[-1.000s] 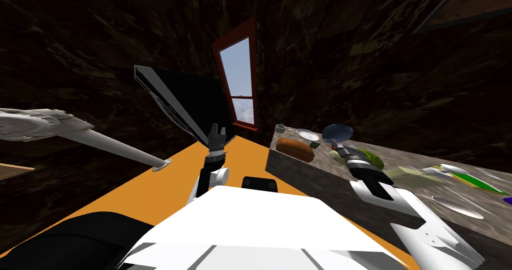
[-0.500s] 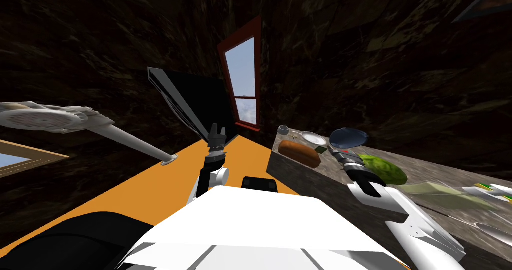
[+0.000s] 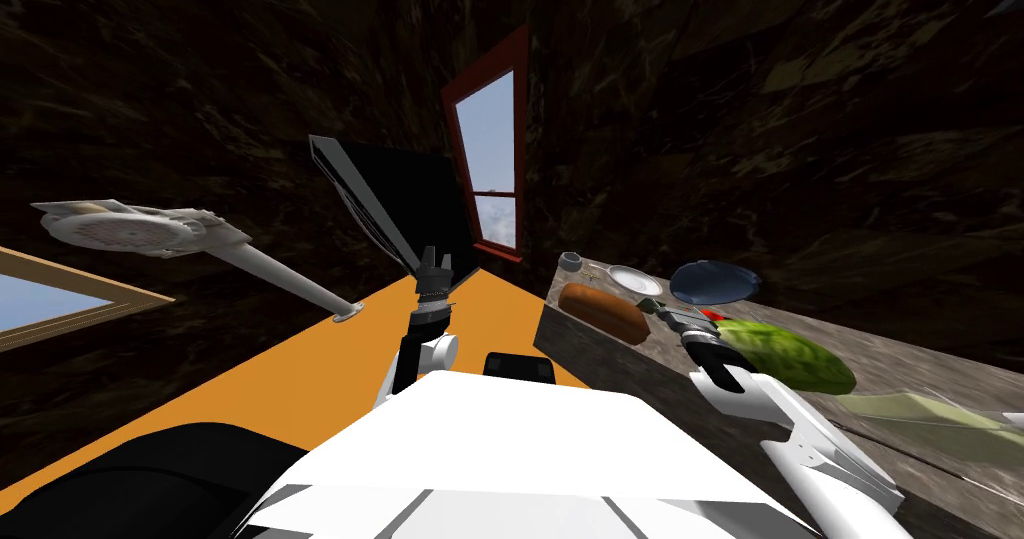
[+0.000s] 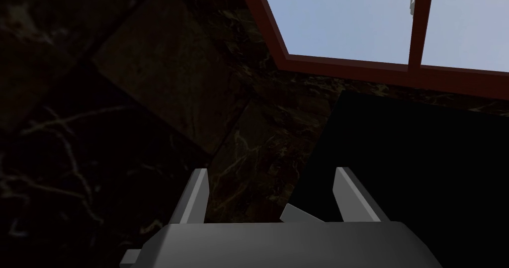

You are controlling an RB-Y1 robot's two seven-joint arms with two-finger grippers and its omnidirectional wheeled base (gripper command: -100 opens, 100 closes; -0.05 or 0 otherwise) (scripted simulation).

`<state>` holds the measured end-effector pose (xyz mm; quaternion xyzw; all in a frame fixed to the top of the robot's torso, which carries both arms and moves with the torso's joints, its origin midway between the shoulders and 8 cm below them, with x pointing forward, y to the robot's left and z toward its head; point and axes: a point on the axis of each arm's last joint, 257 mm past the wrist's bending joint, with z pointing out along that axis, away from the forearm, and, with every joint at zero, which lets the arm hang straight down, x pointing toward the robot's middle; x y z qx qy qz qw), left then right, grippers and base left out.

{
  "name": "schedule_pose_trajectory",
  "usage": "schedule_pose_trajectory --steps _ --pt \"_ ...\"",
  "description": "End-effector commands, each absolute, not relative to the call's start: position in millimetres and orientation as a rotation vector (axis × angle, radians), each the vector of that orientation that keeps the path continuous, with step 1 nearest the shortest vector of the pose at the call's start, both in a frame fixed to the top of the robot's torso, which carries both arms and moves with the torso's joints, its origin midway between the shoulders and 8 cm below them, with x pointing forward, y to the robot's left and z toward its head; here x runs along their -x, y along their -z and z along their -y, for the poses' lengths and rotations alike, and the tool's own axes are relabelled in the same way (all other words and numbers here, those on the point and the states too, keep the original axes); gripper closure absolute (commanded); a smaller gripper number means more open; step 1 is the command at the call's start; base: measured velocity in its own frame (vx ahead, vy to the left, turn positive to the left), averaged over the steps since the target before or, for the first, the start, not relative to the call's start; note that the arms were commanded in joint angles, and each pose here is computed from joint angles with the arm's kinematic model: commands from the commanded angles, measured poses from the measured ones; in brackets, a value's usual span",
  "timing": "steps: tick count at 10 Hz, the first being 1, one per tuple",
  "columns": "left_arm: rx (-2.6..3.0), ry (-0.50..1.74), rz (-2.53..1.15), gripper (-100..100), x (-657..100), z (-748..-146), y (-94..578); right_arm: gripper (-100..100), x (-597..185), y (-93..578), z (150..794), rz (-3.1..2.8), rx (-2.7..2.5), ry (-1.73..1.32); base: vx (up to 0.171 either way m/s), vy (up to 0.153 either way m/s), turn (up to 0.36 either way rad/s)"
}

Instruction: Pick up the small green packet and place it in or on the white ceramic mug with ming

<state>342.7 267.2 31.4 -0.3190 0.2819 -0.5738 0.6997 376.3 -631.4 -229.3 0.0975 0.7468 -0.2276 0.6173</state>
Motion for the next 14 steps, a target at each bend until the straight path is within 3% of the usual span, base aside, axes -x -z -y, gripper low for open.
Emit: schedule_pose_trajectory --steps 1,5,6,7,8,12,14 --pt "0.711 1.278 -0.628 0 -343 -267 -31 -100 -371 247 636 -1.761 -0.199 0.556 0.038 -0.022 0.091" --pt "0.711 1.278 -0.628 0 -343 -267 -31 -100 -368 263 636 -1.802 -0.173 0.583 0.043 -0.019 0.056" --pt "0.711 1.278 -0.628 0 -343 -267 -31 0 -368 264 636 -1.804 -0.171 0.585 0.005 -0.003 -0.001" --pt "0.711 1.278 -0.628 0 -343 -267 -31 -100 -368 264 636 -1.804 -0.171 0.585 0.000 0.000 0.000" --pt "0.711 1.278 -0.628 0 -343 -267 -31 100 -368 264 636 -1.804 -0.171 0.585 0.000 0.000 0.000" --pt "0.711 1.278 -0.628 0 -343 -267 -31 100 -368 264 636 -1.804 -0.171 0.585 0.000 0.000 0.000" --pt "0.711 1.278 -0.628 0 -343 -267 -31 -100 -363 259 652 -1.780 -0.238 0.586 -0.026 0.017 0.038"
